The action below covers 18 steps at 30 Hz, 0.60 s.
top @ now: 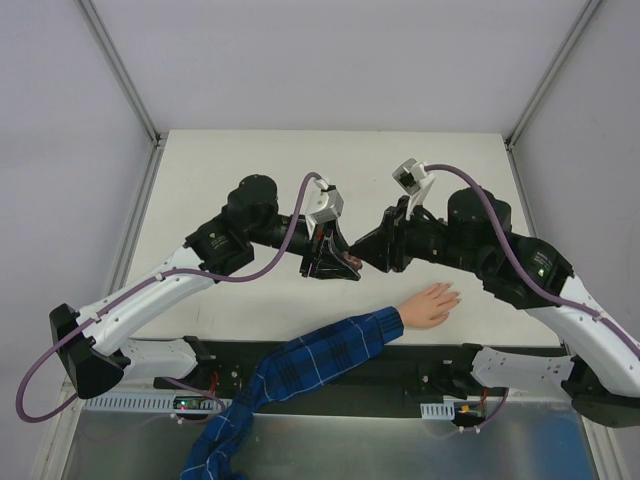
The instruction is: Paint the nails
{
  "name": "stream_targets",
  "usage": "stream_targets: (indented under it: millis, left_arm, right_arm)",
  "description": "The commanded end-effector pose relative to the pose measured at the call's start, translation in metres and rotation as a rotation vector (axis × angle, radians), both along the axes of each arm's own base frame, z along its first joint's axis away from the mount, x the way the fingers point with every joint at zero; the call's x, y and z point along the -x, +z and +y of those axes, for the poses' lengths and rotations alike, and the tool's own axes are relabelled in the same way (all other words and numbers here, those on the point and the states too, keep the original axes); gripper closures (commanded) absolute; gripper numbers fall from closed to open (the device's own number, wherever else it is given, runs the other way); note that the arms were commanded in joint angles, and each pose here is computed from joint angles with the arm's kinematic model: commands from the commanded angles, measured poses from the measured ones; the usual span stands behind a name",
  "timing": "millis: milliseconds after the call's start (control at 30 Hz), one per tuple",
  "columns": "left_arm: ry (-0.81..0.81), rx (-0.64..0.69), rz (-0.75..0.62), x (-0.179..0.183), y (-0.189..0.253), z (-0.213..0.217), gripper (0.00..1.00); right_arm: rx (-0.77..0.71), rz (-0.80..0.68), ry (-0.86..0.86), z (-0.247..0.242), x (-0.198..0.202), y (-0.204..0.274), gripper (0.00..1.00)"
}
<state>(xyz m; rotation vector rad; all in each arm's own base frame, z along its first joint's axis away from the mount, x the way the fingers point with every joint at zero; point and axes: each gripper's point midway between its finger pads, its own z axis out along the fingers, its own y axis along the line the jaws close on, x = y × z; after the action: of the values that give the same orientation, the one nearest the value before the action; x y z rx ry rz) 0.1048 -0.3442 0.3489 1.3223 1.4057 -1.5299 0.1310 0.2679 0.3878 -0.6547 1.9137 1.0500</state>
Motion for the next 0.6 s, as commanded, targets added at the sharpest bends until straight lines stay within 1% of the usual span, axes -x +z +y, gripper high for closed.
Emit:
stream_targets:
  millis: [0,100,200,367,567]
  left_arm:
    - [-0.025,0.054,-0.039,0.004,0.013,0.004,1.0]
    - [-0.022,0.054,-0.041,0.003,0.012,0.004,1.0]
    - [-0.021,0.048,-0.038,0.002,0.009,0.003,1.0]
    - [-0.021,0.046,-0.036,0.001,0.008,0.004,1.0]
    - [-0.032,0.033,-0.016,0.0,0.003,0.001,1.0]
  right_arm:
    - [-0.043,-0.031,0.013,0.003,0.0,0.015,0.79]
    - [-0.042,-0.032,0.01,0.001,0.001,0.015,0.93]
    - [-0.041,-0.044,-0.011,-0.004,-0.001,0.016,0.99]
    - [-0.01,-0.051,-0.039,-0.012,-0.003,0.012,0.99]
    - [-0.016,-0.073,-0.048,-0.016,-0.004,0.018,1.0]
